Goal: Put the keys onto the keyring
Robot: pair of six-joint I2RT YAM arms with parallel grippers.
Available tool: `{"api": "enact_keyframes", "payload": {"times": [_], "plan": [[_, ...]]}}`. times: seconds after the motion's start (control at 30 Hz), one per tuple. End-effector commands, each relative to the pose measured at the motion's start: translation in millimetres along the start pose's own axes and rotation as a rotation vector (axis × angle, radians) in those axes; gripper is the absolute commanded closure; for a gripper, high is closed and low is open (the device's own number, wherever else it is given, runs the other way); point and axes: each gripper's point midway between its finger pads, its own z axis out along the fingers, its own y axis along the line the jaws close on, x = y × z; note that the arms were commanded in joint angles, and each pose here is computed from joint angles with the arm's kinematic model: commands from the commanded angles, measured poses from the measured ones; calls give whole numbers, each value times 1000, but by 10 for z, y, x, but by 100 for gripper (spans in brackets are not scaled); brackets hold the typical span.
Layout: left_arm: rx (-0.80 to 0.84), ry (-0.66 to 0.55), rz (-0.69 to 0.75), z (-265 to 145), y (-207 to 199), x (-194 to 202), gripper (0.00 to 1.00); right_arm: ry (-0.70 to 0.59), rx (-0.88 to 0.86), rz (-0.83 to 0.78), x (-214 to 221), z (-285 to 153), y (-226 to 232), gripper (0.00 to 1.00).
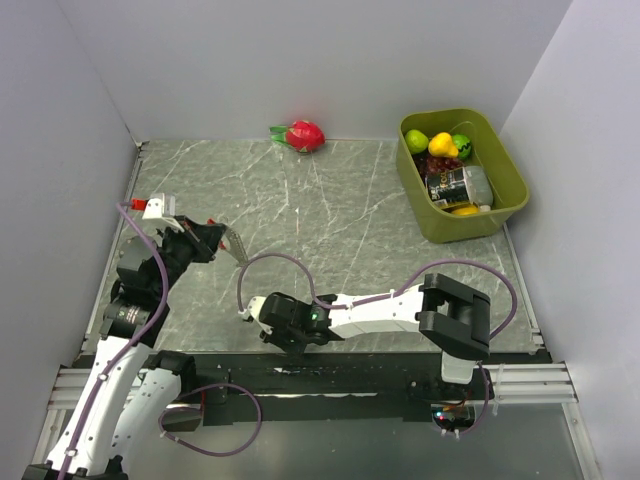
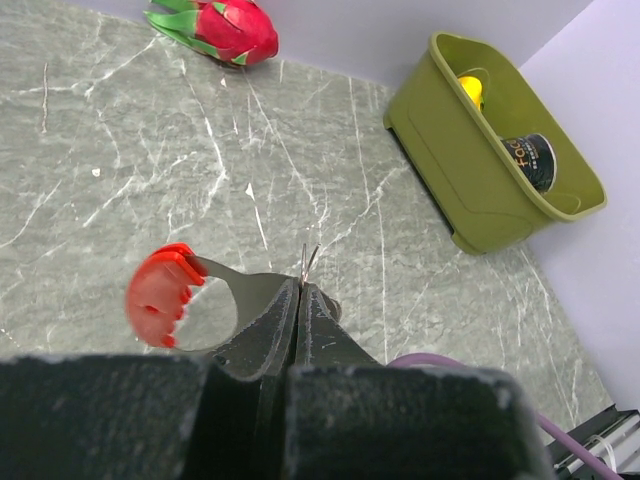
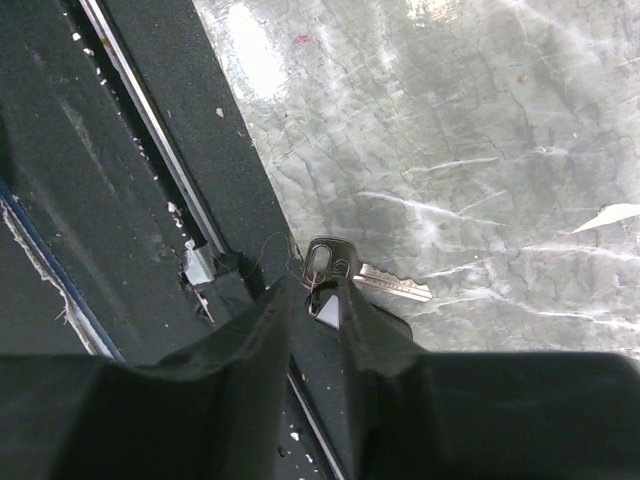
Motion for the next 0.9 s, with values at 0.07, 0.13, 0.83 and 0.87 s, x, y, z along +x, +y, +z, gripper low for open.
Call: {"api": "enact_keyframes", "payload": {"times": [0.07, 0.13, 0.83, 0.87], "plan": [[45, -65, 6, -23, -112, -168, 99, 0, -16, -25, -75, -20, 55, 89], [47, -67, 8, -24, -116, -177, 99, 4, -7, -30, -82, -18, 33, 94], [210, 46, 111, -76, -324, 76, 99, -438, -71, 127, -732, -1240, -911, 100], [257, 65, 120, -97, -392, 117, 99, -466, -109, 125, -763, -1331, -901, 100]]}}
